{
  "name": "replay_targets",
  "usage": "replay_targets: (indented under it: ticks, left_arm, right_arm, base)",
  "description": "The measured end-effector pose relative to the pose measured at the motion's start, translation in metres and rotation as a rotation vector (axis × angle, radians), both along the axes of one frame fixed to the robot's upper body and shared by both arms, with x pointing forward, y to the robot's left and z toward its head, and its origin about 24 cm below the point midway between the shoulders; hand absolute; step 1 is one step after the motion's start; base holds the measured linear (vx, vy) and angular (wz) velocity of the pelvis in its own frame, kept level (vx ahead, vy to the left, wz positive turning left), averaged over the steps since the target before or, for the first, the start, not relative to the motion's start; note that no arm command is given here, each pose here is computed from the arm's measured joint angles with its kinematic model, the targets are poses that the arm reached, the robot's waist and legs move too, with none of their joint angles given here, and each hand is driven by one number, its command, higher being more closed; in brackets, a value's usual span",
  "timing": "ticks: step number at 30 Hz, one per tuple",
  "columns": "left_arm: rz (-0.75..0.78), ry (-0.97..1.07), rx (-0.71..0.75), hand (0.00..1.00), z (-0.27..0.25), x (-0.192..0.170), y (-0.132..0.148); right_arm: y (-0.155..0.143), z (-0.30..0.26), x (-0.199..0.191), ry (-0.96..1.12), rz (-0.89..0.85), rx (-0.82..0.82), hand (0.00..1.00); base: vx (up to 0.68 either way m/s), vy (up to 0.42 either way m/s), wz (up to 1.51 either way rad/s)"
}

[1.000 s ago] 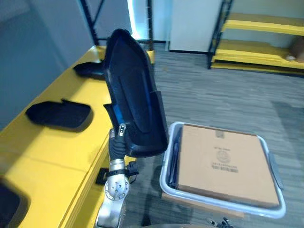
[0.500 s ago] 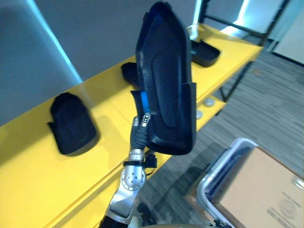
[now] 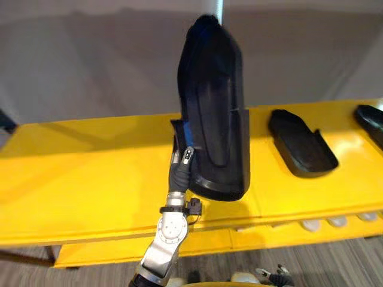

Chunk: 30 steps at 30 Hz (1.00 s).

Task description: Walk over and take plastic housings, then place them on the shelf

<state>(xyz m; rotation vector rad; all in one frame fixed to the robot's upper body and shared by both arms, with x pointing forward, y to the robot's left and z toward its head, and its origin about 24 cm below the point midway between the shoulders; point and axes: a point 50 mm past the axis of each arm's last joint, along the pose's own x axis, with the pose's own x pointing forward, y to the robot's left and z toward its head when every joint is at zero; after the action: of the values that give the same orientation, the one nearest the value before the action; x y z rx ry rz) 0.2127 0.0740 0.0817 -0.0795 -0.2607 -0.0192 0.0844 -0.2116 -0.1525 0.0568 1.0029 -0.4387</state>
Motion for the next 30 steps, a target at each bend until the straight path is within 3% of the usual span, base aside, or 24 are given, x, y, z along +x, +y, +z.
replay_targets:
  ticks: [8,18,23,26,30]
  left_arm:
    - [0.059,0.087,0.01,1.0,-0.019,-0.013,0.017]
    - [0.171,0.03,-0.017,1.0,-0.005,-0.014,0.041]
    - [0.212,0.04,-0.034,1.0,-0.008,-0.013,0.05]
    - [0.183,0.029,-0.079,1.0,-0.005,-0.01,0.041]
    - [0.235,0.056,-0.019,1.0,-0.013,-0.006,0.057]
  right_arm:
    - [0.029,-0.004,0.004,-0.01,-0.004,0.076,0.0]
    - [0.024,-0.004,0.003,-0.003,0.001,0.059,0.0]
    - [0.015,-0.005,0.006,0.015,0.016,0.036,0.0]
    - [0.004,-0.004,0.01,0.03,0.029,0.002,0.0]
    - [0.024,-0.008,0.01,0.041,0.024,0.056,0.0]
  base:
    - [0.11,-0.057,0.0]
    - [-0.07,0.043,0.35]
    - [-0.03,0.359,0.25]
    - [0.01,0.553,0.08]
    - [-0.03,0.547,0.01]
